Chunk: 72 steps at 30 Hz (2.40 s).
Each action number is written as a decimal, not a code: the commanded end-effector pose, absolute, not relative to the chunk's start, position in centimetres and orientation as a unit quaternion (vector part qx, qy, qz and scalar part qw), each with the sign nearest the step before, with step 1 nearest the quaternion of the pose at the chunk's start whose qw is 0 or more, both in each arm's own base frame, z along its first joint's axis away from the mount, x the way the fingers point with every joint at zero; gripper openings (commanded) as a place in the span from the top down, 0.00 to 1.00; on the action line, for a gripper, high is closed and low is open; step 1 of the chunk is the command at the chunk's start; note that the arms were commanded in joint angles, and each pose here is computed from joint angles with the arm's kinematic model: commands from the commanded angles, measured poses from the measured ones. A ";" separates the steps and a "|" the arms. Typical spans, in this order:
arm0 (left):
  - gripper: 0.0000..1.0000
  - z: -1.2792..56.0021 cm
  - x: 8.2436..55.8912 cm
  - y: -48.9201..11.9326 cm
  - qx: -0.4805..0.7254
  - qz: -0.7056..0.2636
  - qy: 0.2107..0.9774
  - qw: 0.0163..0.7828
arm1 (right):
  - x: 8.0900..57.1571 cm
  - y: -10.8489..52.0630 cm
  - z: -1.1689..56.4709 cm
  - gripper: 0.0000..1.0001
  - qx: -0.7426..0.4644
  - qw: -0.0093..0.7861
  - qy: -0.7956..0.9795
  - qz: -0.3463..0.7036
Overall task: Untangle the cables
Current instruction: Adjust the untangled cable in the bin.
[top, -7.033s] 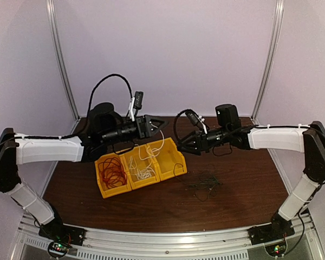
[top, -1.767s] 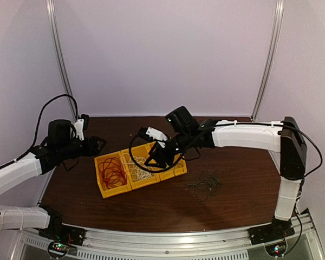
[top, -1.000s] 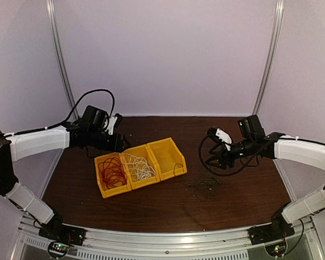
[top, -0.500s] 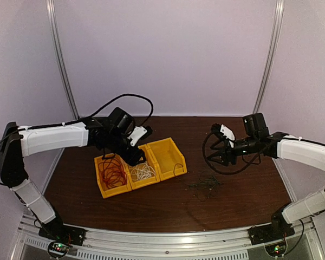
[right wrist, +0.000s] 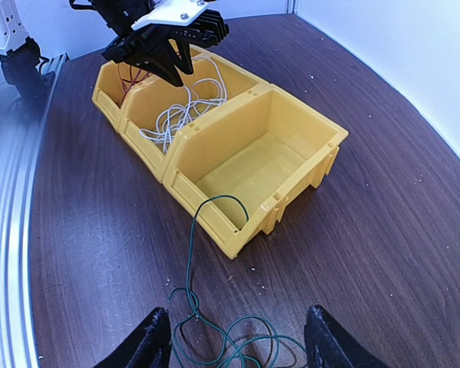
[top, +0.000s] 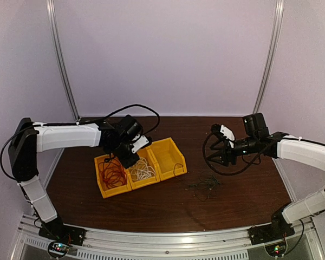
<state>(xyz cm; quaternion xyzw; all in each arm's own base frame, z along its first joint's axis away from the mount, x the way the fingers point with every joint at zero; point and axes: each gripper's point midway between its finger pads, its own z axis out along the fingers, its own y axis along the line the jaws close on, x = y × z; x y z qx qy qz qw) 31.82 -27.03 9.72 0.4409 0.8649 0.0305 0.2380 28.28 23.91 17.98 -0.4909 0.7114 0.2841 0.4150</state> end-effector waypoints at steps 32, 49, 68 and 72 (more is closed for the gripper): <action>1.00 8.0 30.9 -32.4 0.387 -0.115 0.861 0.311 | 28.4 23.9 17.2 0.41 -0.500 0.407 0.712 0.280; 0.66 14.0 32.7 -31.0 0.369 -0.056 0.864 0.339 | 29.6 22.9 17.6 0.39 -0.493 0.397 0.733 0.250; 0.33 27.2 37.8 -28.3 0.244 -0.112 0.781 0.564 | 26.2 29.3 12.9 0.45 -0.599 0.253 0.716 0.255; 0.31 28.1 37.7 -26.4 0.216 -0.171 0.768 0.579 | 25.8 30.6 10.6 0.47 -0.605 0.216 0.722 0.259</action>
